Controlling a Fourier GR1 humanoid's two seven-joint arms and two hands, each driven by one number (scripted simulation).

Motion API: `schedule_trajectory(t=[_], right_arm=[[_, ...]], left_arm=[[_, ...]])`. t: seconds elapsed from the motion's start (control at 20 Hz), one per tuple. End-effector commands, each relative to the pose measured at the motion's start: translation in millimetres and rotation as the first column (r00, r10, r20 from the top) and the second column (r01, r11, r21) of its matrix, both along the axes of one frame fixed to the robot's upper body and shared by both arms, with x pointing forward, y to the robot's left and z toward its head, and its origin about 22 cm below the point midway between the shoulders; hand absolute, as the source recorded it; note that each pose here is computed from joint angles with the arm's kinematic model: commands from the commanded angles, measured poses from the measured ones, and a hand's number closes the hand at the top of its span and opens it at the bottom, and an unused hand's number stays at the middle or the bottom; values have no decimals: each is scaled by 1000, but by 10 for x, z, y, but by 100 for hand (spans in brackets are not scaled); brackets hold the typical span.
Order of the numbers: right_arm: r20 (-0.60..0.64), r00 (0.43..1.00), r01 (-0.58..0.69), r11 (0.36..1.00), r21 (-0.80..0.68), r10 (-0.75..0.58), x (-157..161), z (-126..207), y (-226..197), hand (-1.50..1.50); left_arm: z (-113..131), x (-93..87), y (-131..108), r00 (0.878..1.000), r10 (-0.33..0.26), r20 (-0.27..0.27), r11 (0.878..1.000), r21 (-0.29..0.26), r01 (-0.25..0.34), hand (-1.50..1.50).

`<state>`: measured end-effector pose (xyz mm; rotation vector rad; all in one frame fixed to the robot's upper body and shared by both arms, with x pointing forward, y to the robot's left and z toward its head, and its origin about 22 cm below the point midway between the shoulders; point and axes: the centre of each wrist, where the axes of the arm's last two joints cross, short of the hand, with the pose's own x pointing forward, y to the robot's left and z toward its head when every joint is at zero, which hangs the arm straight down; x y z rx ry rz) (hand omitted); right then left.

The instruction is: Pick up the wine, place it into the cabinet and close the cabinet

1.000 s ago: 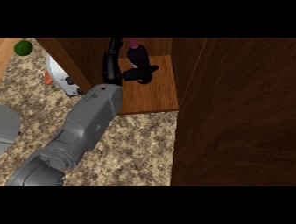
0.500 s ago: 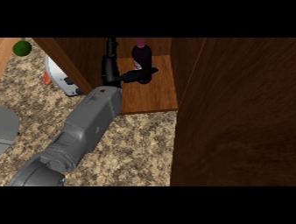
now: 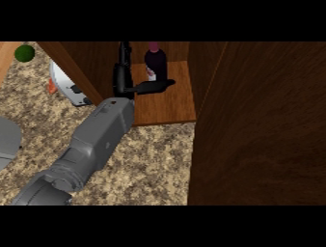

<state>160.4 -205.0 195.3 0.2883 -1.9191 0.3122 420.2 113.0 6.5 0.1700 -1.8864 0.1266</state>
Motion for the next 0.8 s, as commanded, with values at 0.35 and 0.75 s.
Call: schedule_trajectory(t=[0.35,0.75], right_arm=[[17,1000,-9,1000,0,9,2,26,7,-150],[0,999,-35,999,-10,35,-116,100,23,-150]], left_arm=[[-178,-91,80,997,-78,-24,997,-29,77,-150],[-191,-101,93,997,-77,-14,989,-129,75,-150]])
